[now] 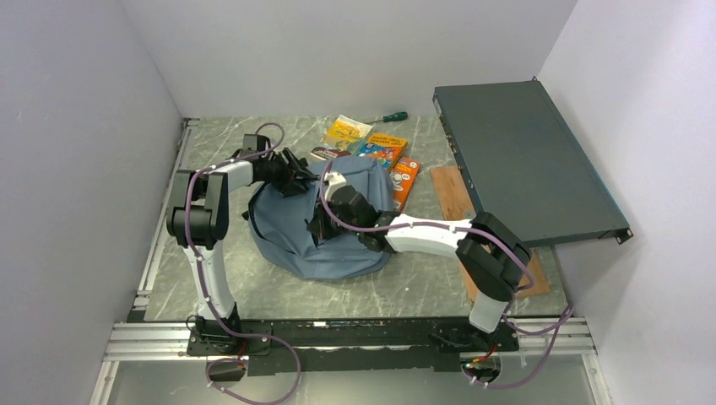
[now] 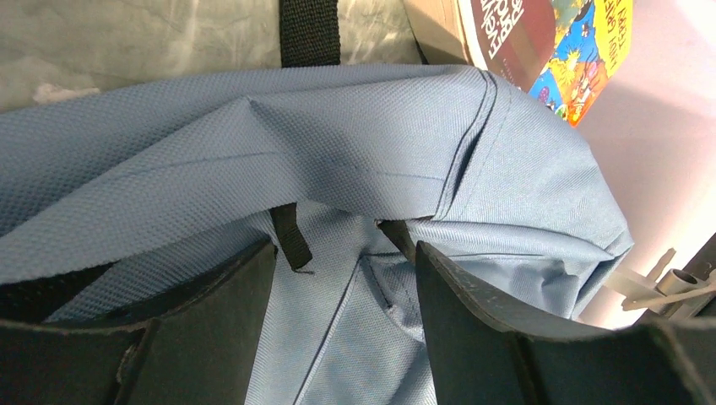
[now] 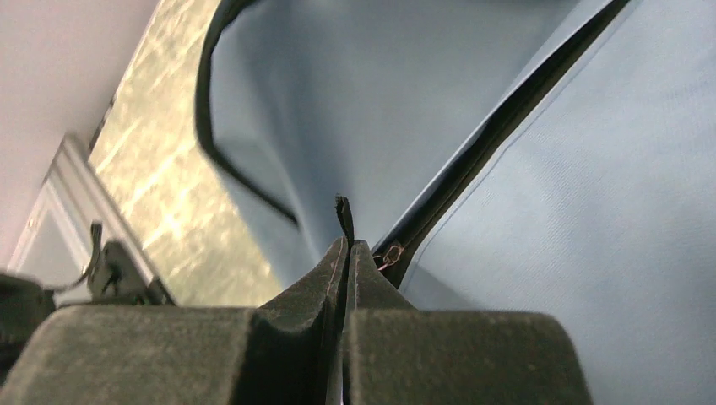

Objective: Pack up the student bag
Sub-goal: Zip the student bag at the center of the board.

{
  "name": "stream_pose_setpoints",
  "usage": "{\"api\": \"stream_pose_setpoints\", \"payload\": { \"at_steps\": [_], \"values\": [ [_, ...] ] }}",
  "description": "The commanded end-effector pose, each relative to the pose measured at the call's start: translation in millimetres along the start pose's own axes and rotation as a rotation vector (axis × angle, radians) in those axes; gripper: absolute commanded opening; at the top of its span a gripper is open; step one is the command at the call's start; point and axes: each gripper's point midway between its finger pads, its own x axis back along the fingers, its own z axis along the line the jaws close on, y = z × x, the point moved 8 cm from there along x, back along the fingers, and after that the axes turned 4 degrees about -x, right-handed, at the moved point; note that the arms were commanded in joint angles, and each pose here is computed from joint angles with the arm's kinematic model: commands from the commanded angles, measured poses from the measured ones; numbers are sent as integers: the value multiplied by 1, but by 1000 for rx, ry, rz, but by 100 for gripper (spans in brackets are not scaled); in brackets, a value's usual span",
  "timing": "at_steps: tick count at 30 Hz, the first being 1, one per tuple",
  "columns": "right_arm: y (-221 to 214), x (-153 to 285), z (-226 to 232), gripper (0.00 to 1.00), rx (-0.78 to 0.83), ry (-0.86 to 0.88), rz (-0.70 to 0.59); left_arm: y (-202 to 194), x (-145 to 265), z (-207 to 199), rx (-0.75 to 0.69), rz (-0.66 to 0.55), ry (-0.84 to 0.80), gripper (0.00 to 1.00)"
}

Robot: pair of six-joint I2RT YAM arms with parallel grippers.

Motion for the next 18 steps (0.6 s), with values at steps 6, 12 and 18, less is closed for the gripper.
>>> {"api": "stream_pose_setpoints", "payload": {
  "at_steps": [6,12,18],
  "values": [
    [-62,42,30,0,16,120,145,14,6,26,31,-81,76,69],
    [-63,46,24,5,52,43,171,11,26,1,-34,-88,-10,82],
    [-41,66,32,37,90,21,127,-7,92,-45,-246,-105,-59,95]
  ]
}}
